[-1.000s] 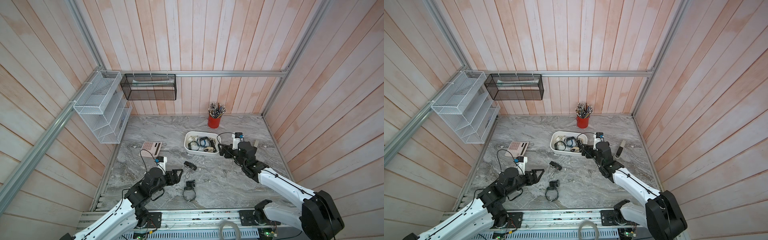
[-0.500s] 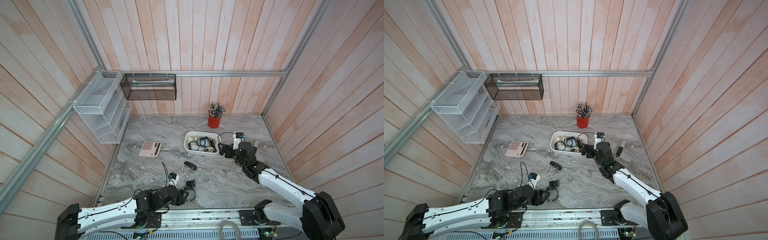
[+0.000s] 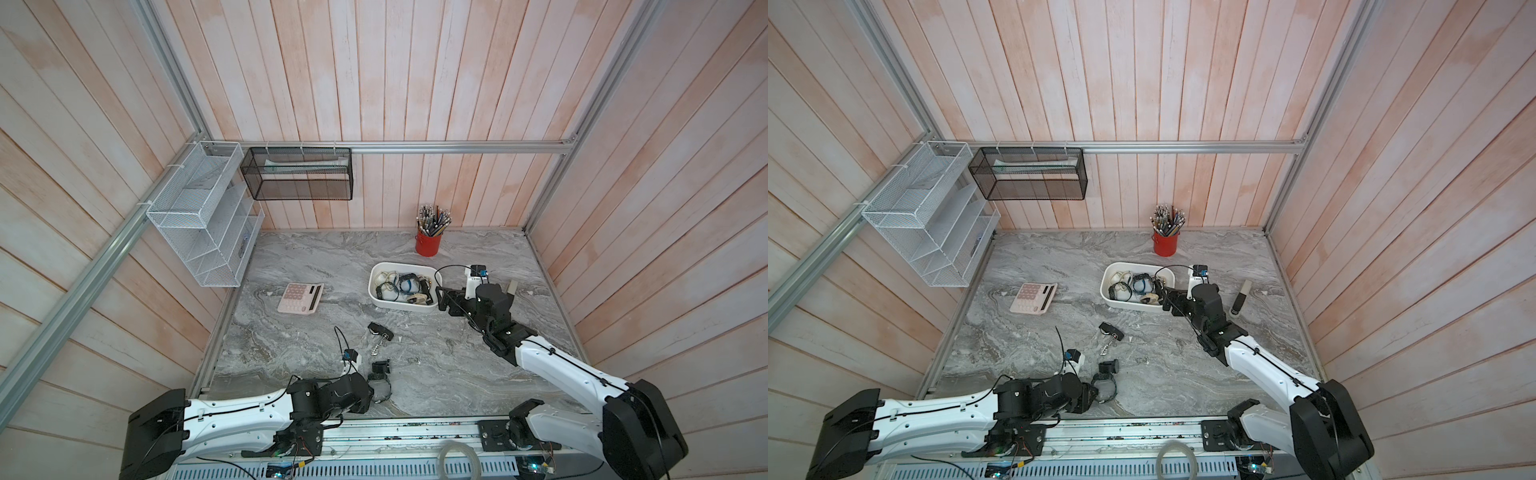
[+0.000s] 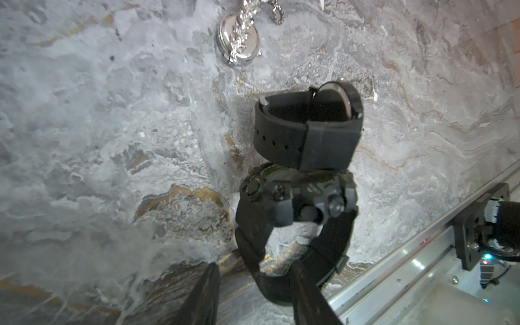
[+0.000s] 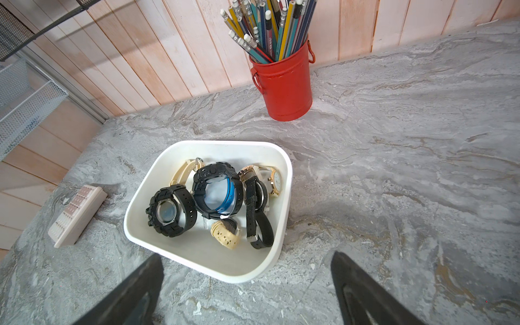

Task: Put the watch into the storage box
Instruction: Pick up the watch at the center of the board.

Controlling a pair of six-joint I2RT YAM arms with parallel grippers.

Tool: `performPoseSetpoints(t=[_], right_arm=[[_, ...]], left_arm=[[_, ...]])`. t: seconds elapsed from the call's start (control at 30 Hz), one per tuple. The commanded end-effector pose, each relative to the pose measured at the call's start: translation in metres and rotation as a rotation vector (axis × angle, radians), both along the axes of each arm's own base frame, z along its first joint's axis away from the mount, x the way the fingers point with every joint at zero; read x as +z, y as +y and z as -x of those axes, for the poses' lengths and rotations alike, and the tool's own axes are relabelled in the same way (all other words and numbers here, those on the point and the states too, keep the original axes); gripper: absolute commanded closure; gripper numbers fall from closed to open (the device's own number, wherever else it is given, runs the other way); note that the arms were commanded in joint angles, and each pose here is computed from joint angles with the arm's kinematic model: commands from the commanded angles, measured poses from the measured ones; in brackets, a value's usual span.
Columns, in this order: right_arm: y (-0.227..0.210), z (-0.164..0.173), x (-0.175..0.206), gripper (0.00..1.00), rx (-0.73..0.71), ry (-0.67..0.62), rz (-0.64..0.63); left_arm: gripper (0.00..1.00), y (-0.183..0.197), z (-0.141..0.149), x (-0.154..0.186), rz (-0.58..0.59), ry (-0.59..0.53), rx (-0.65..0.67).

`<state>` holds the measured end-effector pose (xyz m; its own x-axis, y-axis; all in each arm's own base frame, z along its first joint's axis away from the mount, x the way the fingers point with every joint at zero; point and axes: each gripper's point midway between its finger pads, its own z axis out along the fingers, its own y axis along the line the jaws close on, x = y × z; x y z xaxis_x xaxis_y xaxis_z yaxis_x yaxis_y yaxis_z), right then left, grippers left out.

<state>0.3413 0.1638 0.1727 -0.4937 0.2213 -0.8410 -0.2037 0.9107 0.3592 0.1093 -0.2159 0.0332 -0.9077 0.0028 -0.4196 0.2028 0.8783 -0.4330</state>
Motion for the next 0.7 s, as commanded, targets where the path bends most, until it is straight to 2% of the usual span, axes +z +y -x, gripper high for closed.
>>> performPoseSetpoints(t=[0.0, 0.3, 0.67], right_arm=[[-0.0027, -0.0009, -0.0037, 0.05, -0.019, 0.009, -0.007], [0.0003, -0.0038, -0.0025, 0.05, -0.01, 0.007, -0.006], [-0.0025, -0.0003, -0.0046, 0.05, -0.015, 0.009, -0.005]], left_arm=[[0.59, -0.0114, -0.0085, 0.0127, 0.018, -0.043, 0.002], [0.69, -0.0152, -0.0128, 0.0083, -0.028, -0.045, 0.005], [1.0, -0.0157, -0.0171, 0.0092, -0.068, -0.043, 0.008]])
